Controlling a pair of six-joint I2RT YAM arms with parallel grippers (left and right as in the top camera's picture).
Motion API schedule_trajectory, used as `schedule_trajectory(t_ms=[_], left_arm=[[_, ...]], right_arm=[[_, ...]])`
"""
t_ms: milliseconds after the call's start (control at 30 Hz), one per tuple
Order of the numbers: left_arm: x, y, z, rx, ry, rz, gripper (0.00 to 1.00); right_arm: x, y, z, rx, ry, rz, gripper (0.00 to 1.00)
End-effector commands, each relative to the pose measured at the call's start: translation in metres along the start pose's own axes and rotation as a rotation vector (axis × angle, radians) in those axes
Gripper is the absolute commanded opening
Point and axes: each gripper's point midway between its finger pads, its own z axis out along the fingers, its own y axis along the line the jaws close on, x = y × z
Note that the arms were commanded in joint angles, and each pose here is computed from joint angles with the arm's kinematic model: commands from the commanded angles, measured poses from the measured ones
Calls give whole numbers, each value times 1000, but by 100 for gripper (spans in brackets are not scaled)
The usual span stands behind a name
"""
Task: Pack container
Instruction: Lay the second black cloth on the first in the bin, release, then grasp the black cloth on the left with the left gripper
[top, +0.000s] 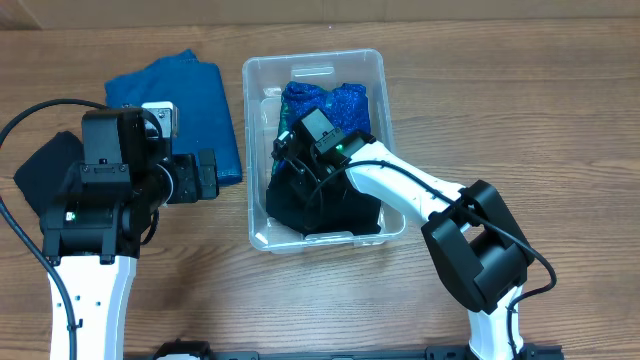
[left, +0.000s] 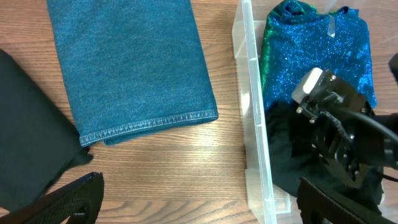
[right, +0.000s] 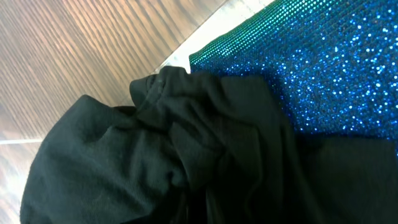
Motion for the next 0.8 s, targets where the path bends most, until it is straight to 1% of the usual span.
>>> schedule_trajectory(t_ms=[0, 33, 100, 133, 167, 200, 267, 300, 333, 400, 433, 467, 500, 533, 567, 600, 667, 700, 733, 767], left_arm=[[-8, -1, -6, 2, -28, 17, 100], [-8, -1, -6, 2, -28, 17, 100], [-8, -1, -7, 2, -27, 17, 100], [-8, 1, -7, -10, -29, 16, 100], [-8, 6, -8, -38, -30, 11, 100], [-7, 13, -8, -67, -29, -8, 100], [-3, 34, -12, -124, -14, -99, 100], [1, 57, -16, -171, -7, -189, 100], [4, 78, -21, -207, -10, -281, 100], [13, 135, -34, -221, -61, -578, 100], [22, 167, -41, -225, -94, -773, 100], [27, 188, -46, -179, -135, -941, 100], [25, 193, -50, -124, -167, -992, 100], [20, 201, -65, -91, -227, -1028, 100], [17, 210, -79, -157, -259, -1023, 100], [17, 223, -102, -295, -281, -1009, 100], [12, 238, -137, -463, -315, -992, 100], [5, 245, -149, -500, -328, -988, 100], [-3, 257, -150, -521, -320, -981, 100], [-3, 270, -141, -537, -286, -987, 100]], right_arm=[[15, -23, -6, 142, 79, 77, 20], [1, -33, -31, 229, 48, 94, 21], [-36, -39, -89, 323, -73, 86, 30], [-63, -38, -142, 380, -202, 97, 36], [-79, -37, -184, 413, -300, 100, 49], [-88, -37, -220, 430, -382, 112, 100], [-86, -45, -280, 454, -509, 194, 100], [-74, -55, -307, 457, -549, 270, 100], [-59, -63, -321, 452, -550, 324, 100], [-15, -82, -332, 410, -474, 439, 100], [8, -92, -328, 391, -412, 523, 100], [24, -97, -324, 385, -362, 563, 100], [33, -100, -323, 387, -333, 586, 100], [43, -105, -323, 392, -312, 612, 100], [45, -107, -324, 396, -309, 620, 100], [46, -108, -325, 398, -310, 624, 100], [46, -108, -325, 399, -311, 624, 100], [46, -108, -325, 398, -310, 624, 100], [46, -109, -325, 399, -310, 624, 100], [46, -109, -325, 402, -309, 623, 100]])
